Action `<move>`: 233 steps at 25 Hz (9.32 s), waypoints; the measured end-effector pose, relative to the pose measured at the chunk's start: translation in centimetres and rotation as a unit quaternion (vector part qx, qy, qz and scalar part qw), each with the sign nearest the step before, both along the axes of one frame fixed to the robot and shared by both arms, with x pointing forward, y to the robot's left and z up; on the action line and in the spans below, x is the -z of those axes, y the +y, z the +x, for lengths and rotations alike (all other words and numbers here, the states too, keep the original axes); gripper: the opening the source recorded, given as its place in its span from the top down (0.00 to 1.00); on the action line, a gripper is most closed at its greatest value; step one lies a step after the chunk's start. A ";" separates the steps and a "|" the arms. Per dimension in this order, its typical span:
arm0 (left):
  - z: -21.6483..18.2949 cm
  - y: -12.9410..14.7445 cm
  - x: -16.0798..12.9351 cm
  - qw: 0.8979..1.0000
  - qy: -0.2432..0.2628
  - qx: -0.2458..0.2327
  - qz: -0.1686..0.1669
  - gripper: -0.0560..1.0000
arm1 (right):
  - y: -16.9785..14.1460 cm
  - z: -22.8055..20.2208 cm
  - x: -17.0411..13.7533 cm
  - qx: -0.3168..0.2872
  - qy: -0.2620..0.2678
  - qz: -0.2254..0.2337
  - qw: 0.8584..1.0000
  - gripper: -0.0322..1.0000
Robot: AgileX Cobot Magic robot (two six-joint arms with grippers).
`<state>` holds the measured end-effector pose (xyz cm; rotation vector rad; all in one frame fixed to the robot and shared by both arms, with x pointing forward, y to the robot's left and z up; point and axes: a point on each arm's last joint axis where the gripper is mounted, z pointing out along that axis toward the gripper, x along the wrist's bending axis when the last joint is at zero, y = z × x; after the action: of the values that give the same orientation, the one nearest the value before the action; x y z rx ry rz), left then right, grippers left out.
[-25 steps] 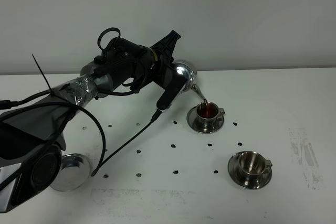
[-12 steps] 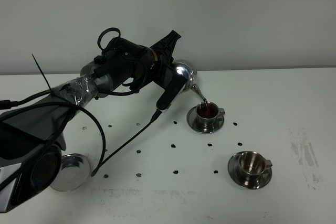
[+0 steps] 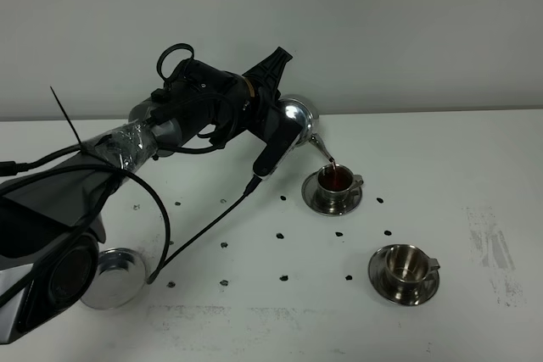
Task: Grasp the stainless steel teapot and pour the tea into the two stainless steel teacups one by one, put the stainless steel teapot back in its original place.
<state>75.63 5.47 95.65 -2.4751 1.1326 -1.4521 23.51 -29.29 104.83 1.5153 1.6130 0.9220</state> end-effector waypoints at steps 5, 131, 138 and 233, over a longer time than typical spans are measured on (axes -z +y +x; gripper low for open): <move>0.0 0.0 -0.3 1.000 -0.002 0.000 -0.002 0.71 | 0.0 0.0 0.0 0.000 0.000 0.000 1.000 0.56; -7.5 -5.2 -8.0 0.976 0.165 -0.043 -0.133 0.71 | 0.0 0.0 0.0 0.000 0.000 0.000 1.000 0.56; -7.9 -6.5 -6.9 0.982 0.160 -0.010 -0.104 0.71 | 0.0 0.0 0.0 0.000 0.000 0.000 1.000 0.56; -10.0 -10.6 -2.6 0.983 0.053 0.155 0.086 0.71 | 0.0 0.0 0.0 0.000 0.000 0.000 1.000 0.56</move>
<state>65.65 -5.17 98.29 -2.3605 1.6522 -1.2303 23.51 -29.29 104.83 1.5153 1.6130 0.9220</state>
